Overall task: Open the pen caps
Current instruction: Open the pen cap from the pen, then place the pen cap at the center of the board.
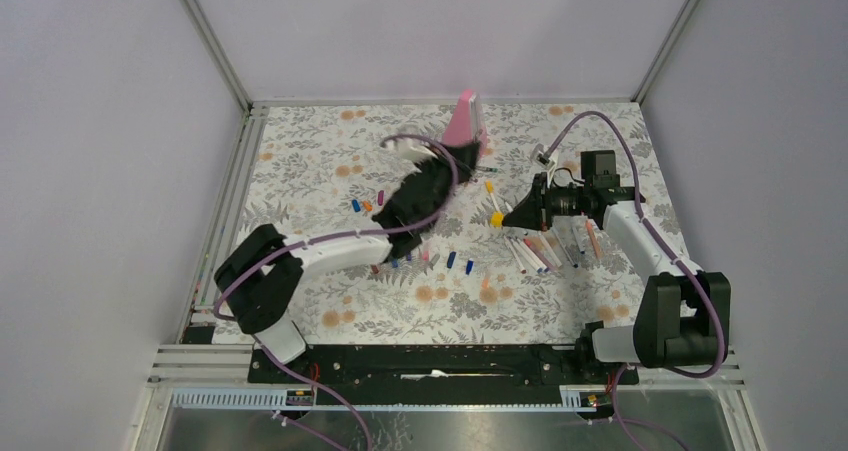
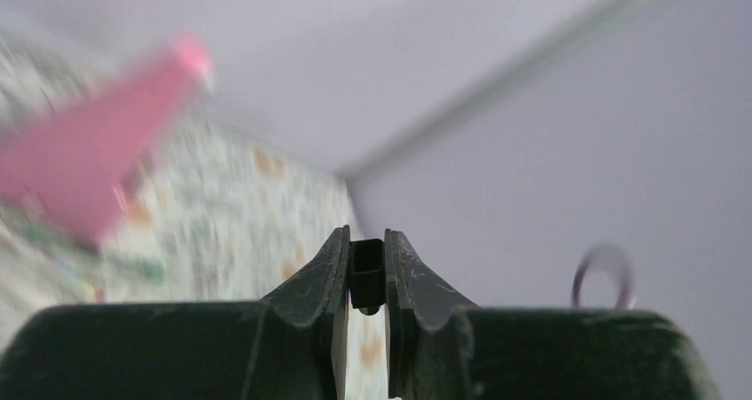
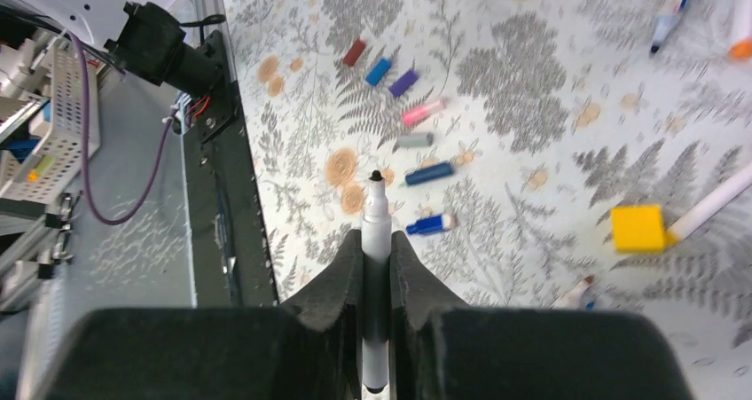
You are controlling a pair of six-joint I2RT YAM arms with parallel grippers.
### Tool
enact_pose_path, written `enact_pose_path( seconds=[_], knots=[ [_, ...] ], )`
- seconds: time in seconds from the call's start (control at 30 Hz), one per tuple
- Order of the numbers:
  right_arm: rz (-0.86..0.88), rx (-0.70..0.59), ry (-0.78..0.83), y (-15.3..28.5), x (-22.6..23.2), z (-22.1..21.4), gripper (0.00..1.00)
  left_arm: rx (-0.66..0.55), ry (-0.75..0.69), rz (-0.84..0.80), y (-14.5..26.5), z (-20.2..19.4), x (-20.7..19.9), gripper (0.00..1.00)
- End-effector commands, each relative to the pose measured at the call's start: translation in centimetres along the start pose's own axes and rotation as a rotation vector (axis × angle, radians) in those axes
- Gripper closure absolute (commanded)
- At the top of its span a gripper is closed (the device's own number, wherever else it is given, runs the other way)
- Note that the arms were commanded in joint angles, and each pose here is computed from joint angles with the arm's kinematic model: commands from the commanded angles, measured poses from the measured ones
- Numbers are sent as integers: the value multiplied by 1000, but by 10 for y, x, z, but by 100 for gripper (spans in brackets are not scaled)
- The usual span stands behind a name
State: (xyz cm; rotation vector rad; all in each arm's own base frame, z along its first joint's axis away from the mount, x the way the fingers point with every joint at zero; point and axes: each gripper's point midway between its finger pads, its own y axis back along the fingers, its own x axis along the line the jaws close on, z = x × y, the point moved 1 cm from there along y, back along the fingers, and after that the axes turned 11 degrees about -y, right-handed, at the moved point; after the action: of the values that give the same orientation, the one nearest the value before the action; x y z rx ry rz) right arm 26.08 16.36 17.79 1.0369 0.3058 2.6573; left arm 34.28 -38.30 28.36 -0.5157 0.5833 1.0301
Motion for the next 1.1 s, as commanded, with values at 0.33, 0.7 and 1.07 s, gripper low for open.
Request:
enact_pose_path(
  seconds=[0.33,0.7,1.07],
  knots=[
    [-160,18,51,30,-13,-11,100,-335,28,-42,52,156,2,100],
    [-437,-15,103,69,-44,-21,100,50,-222,-57,154,81,67,100],
    [-632,-109,10,114,-79,-21,100,502,-320,-158,196,-8,60,100]
  ],
)
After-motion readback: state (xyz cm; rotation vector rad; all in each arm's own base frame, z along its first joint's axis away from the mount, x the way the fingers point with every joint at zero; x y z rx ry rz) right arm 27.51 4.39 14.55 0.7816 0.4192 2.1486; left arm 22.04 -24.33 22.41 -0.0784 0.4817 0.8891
